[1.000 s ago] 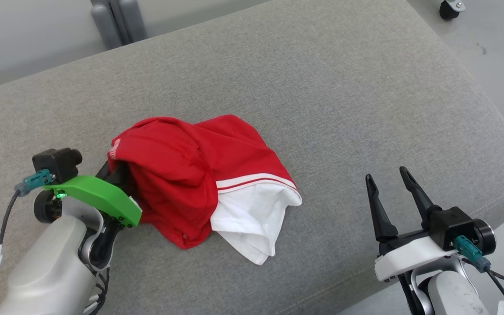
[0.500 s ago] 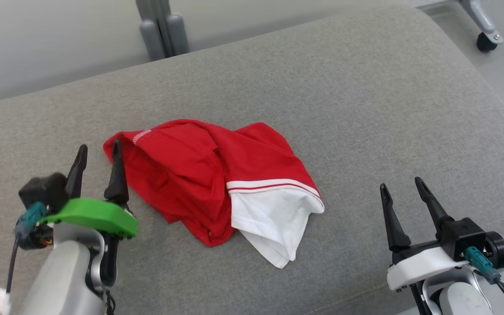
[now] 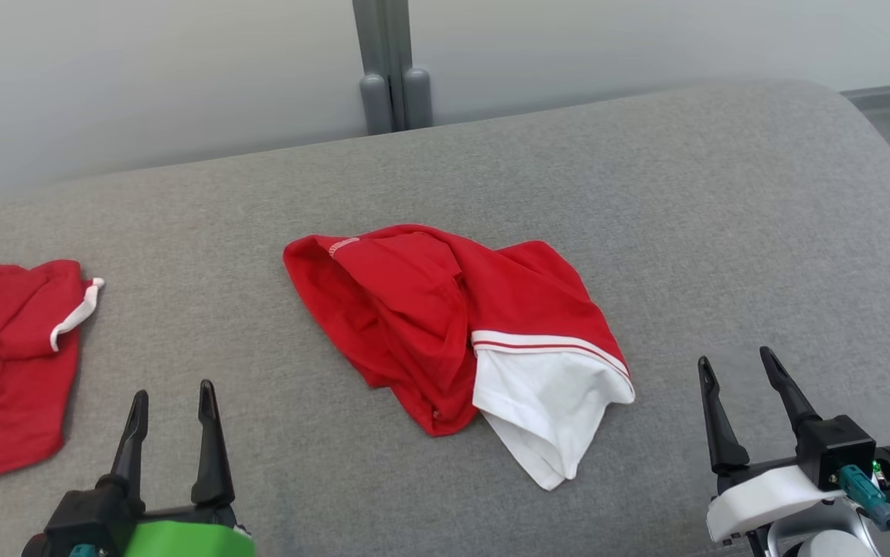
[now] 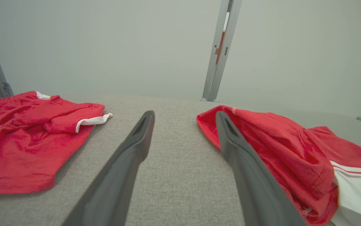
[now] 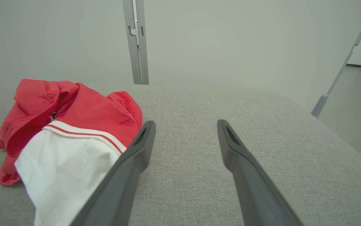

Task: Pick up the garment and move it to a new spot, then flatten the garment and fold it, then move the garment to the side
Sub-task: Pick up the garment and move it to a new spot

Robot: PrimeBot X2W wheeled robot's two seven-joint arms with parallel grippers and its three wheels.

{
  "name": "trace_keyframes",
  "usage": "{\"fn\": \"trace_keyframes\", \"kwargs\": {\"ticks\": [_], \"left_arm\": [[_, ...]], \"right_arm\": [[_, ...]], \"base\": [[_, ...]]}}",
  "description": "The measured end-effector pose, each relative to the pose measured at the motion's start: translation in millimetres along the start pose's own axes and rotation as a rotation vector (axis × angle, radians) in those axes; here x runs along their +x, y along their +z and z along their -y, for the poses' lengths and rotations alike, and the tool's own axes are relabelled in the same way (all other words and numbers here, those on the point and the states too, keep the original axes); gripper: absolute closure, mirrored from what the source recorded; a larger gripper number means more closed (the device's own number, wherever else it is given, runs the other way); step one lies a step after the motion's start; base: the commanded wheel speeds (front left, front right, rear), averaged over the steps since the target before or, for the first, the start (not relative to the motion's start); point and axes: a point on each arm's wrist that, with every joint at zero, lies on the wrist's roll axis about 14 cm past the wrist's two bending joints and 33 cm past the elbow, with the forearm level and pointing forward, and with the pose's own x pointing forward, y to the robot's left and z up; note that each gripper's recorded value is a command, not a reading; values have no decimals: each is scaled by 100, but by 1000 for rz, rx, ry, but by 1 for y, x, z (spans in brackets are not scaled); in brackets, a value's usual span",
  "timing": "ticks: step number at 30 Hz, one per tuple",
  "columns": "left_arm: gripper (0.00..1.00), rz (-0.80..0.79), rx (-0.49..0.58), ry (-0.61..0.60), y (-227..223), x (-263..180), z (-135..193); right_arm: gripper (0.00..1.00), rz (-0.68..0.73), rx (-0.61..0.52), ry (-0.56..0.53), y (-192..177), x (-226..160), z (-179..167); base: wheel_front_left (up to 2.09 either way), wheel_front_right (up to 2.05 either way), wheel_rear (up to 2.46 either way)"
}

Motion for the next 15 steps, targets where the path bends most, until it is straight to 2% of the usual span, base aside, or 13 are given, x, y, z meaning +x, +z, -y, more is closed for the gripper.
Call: {"fn": "trace_keyframes", "kwargs": {"ticks": [7, 15], "left_arm": [[0, -19, 73, 94, -1, -38, -36], [0, -20, 50, 152, -1, -58, -49]], "right_arm": [[0, 9, 5, 46, 2, 1, -14], [0, 8, 24, 74, 1, 0, -24]], "base": [[0, 0, 0], [0, 0, 0]]}}
